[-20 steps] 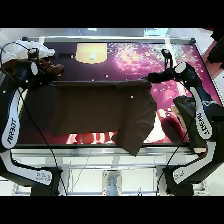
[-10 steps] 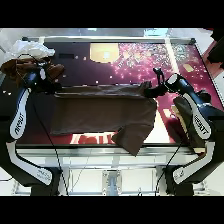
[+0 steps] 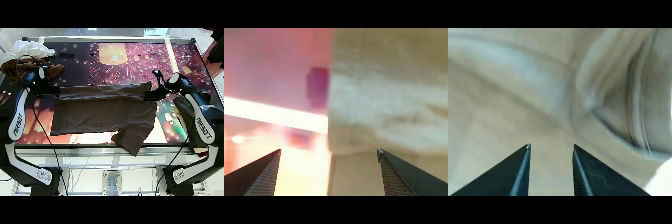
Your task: Fold the shirts.
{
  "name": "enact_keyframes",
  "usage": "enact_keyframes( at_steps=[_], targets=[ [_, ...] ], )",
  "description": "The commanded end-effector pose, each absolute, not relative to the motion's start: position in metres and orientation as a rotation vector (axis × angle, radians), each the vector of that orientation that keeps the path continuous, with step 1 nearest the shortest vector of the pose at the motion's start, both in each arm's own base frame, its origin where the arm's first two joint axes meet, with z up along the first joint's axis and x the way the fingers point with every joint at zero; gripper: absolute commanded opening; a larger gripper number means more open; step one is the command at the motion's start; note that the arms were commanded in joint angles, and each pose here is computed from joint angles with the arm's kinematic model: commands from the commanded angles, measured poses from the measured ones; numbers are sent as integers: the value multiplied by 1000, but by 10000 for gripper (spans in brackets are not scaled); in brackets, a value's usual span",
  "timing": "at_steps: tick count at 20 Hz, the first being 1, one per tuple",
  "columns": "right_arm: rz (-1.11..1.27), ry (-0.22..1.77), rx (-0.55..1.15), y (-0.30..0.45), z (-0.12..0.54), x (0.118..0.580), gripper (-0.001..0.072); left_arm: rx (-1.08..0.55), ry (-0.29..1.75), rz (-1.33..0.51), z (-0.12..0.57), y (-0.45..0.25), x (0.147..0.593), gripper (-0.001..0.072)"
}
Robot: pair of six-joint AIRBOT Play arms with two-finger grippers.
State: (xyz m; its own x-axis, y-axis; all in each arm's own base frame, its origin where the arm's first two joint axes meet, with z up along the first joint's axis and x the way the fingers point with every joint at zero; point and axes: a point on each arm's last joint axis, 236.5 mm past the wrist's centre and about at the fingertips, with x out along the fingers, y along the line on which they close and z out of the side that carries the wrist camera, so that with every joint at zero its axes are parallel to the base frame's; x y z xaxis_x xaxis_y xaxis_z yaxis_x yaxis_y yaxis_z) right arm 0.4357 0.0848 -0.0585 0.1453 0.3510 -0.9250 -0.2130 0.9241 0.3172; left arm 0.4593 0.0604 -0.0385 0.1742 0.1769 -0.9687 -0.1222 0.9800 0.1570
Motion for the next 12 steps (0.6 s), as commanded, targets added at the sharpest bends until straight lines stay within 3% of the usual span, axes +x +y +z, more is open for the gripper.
enact_keyframes(
  at_steps=[1,3,6,9,12],
  targets=[
    [332,1352,2,52,-8,415,319,88,1238,254,30,73,458,703],
    [311,1304,34,40,23,396,319,102,1112,258,79,76,449,703],
    [288,1363,164,34,1,330,319,144,1103,279,89,82,394,703],
    [304,1394,442,67,-38,261,331,120,1126,251,68,72,337,703],
    [348,1359,764,116,-50,231,349,83,1132,225,55,61,303,703]
  ],
)
